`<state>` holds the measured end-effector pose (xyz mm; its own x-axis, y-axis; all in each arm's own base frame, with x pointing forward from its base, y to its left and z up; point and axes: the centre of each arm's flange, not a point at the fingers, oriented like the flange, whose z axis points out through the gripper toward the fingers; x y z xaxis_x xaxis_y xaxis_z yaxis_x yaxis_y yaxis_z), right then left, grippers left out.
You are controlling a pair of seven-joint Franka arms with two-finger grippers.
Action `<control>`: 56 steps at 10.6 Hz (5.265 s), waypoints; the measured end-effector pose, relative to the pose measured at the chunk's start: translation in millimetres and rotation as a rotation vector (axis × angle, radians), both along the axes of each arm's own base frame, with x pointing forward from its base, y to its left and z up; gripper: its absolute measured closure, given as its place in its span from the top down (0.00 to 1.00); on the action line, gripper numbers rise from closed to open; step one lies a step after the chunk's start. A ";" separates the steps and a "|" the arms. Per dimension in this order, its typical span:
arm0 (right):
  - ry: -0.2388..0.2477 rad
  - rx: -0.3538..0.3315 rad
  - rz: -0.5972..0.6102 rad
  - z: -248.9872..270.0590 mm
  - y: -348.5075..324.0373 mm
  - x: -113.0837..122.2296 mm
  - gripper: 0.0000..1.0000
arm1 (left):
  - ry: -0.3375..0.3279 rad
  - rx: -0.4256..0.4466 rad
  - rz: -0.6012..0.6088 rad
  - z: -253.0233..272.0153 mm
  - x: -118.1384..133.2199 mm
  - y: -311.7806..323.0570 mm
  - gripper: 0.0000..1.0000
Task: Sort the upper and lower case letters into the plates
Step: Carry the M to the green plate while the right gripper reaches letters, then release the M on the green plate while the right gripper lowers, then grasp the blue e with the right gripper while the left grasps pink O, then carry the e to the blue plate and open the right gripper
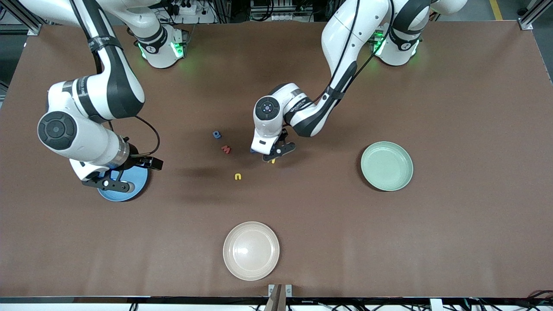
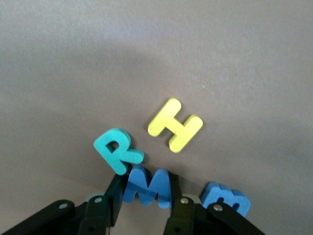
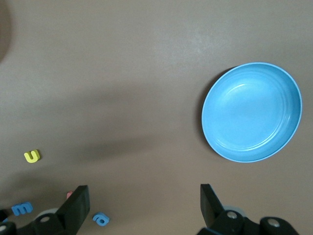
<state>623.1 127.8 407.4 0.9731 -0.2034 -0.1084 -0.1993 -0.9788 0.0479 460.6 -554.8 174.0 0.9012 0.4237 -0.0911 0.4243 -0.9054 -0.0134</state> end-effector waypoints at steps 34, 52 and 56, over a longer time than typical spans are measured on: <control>-0.099 0.015 -1.030 -240.2 290.0 -142.2 1.00 | 0.110 -0.051 -0.108 43.9 71.9 137.4 1.00; -0.244 0.017 -0.873 -181.8 210.0 -50.2 0.28 | 0.046 -0.014 -0.162 -17.8 -66.3 20.5 1.00; -0.184 -0.102 -0.703 -125.8 108.9 -6.2 0.28 | 0.039 -0.015 -0.164 -17.9 -67.0 21.1 0.99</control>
<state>616.9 236.8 281.7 0.6092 -0.7870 0.0973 -0.7924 -0.6088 0.0374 393.6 -533.7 156.1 0.9537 0.2699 -0.1325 0.2706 -0.9626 -0.0129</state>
